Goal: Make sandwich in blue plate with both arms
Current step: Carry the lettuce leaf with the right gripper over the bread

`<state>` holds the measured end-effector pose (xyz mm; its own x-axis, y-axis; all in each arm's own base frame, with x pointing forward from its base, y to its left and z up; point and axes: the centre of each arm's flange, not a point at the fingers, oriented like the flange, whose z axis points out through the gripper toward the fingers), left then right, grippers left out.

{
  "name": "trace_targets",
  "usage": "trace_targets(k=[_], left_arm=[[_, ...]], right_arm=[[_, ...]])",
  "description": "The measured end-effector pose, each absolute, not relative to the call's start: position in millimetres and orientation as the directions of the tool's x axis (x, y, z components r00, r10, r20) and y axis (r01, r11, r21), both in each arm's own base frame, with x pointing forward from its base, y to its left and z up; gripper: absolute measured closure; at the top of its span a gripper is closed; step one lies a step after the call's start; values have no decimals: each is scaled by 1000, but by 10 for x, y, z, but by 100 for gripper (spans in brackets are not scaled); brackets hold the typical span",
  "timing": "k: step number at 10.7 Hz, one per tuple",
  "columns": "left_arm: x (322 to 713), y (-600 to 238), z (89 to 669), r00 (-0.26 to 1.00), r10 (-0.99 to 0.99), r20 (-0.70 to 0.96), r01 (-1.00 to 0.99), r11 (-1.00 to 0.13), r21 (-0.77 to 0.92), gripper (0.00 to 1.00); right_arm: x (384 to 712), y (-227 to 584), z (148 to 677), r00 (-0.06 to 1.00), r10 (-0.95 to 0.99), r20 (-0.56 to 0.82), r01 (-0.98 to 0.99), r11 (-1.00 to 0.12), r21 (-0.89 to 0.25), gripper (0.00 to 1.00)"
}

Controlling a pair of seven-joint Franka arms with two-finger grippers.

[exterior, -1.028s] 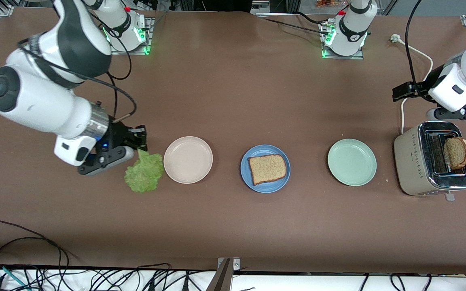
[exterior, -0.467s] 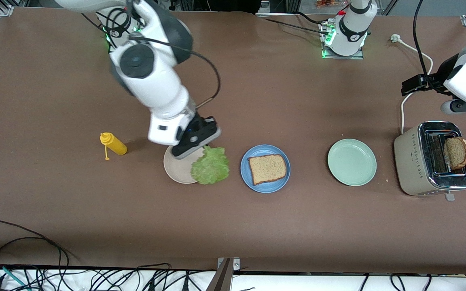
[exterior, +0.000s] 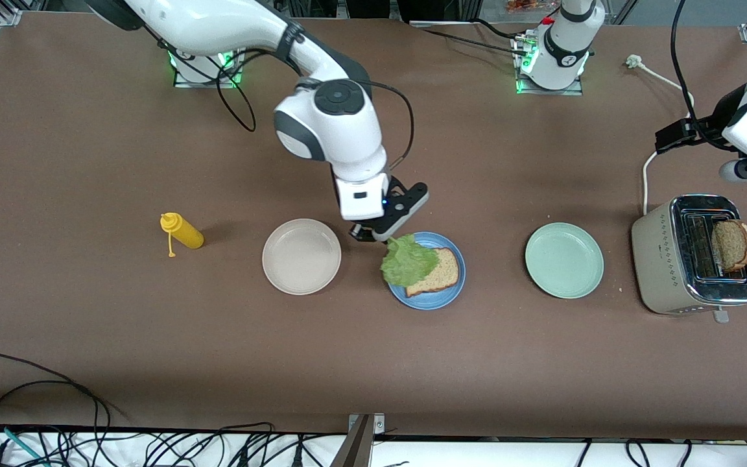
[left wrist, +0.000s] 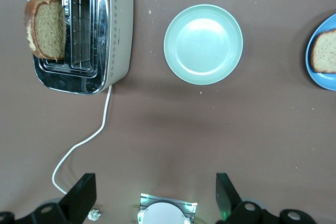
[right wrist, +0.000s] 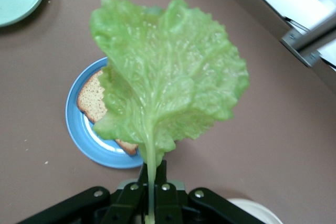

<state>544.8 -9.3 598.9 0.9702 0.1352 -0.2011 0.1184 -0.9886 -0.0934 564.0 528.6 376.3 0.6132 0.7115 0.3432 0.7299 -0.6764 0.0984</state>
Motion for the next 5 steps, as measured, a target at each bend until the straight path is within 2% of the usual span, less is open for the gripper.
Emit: trace_targets(k=[5], left_arm=[[5465,121,6213,972,178,-153,166,-982,-87,0]], right_arm=[[5415,5710,3048,418,803,424,818,-536,210,95]])
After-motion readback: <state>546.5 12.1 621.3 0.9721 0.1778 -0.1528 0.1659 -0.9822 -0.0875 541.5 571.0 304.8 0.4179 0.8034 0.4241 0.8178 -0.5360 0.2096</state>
